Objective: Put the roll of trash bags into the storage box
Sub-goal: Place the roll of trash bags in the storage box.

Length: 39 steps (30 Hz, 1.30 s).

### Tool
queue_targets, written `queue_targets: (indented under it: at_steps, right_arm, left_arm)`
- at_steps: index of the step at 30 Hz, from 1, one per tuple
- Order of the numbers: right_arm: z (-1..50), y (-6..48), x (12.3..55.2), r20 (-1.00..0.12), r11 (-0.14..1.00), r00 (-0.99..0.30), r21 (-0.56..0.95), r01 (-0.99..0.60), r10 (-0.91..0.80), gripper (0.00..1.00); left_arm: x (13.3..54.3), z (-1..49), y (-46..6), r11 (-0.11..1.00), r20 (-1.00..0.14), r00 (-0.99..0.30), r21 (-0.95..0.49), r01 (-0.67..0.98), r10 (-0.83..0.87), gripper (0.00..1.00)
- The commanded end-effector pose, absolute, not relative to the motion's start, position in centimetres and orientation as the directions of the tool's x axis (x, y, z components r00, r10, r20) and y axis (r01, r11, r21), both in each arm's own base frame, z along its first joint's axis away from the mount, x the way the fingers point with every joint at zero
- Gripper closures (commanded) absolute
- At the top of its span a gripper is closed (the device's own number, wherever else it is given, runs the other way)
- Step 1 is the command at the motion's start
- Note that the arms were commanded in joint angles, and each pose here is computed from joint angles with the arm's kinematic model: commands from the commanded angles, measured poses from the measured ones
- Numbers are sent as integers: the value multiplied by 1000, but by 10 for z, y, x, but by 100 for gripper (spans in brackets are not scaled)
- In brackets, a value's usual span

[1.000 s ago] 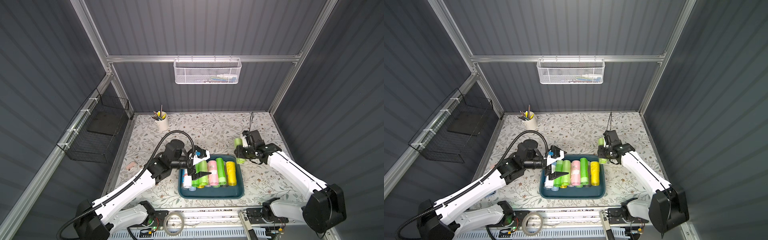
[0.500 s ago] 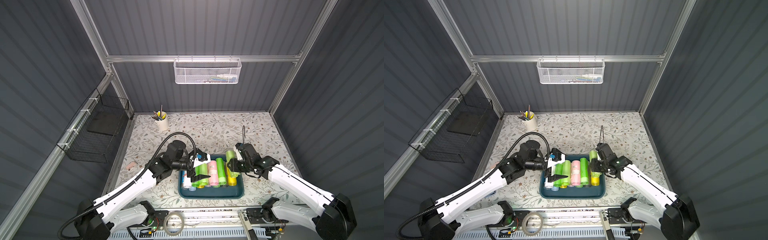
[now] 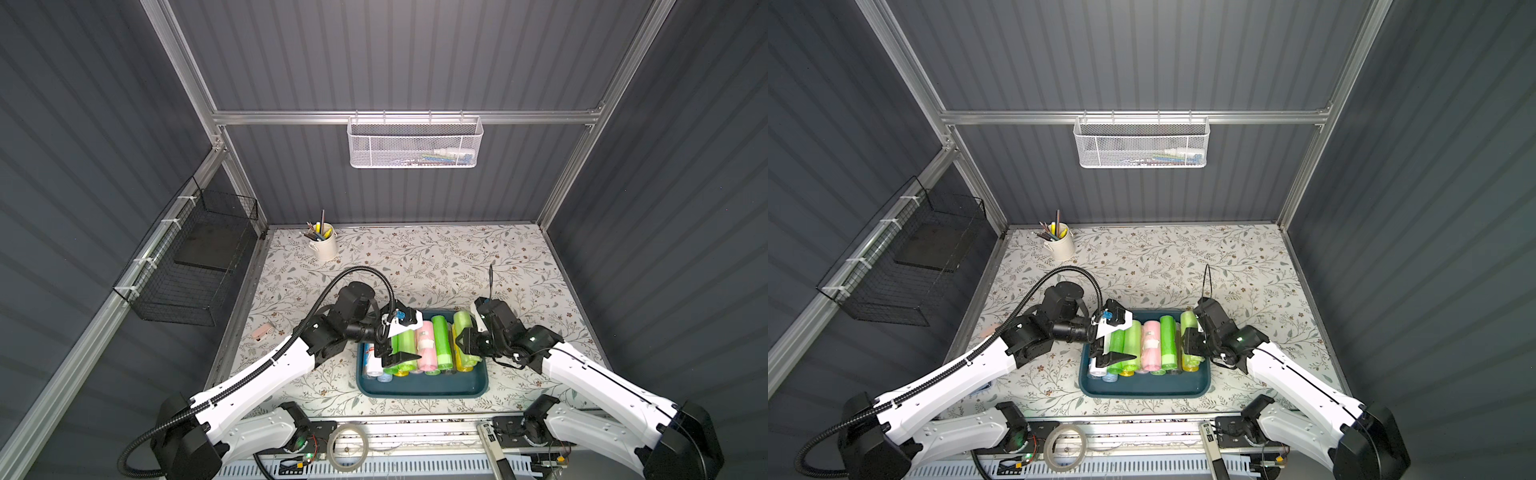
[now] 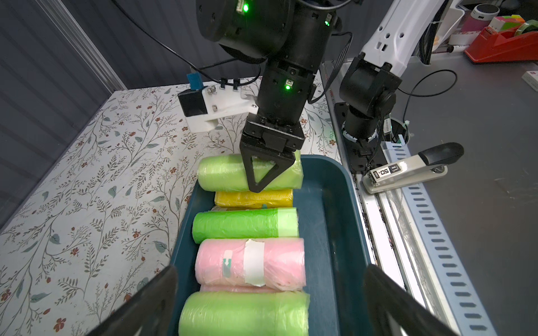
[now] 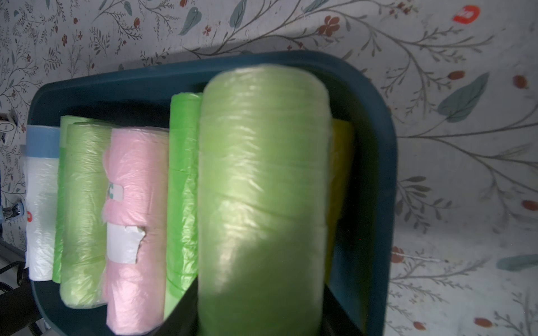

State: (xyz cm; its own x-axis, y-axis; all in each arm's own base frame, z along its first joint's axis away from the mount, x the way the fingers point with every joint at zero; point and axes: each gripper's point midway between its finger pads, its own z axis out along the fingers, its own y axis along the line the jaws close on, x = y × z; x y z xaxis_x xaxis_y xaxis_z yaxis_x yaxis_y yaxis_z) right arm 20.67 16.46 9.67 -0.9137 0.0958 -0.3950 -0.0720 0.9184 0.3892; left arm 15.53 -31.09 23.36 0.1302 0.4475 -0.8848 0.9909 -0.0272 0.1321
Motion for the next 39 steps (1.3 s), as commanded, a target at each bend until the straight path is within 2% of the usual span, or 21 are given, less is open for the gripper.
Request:
queue_targets:
  at_steps: [1, 39]
  right_arm:
    - [98, 173, 211, -406, 906, -906, 418, -67, 121, 55]
    - [86, 184, 216, -398, 921, -911, 386, -60, 107, 54]
  left_arm:
    - [149, 235, -313, -66, -883, 145, 129, 989, 445, 0]
    - [146, 235, -314, -79, -878, 147, 124, 989, 455, 0]
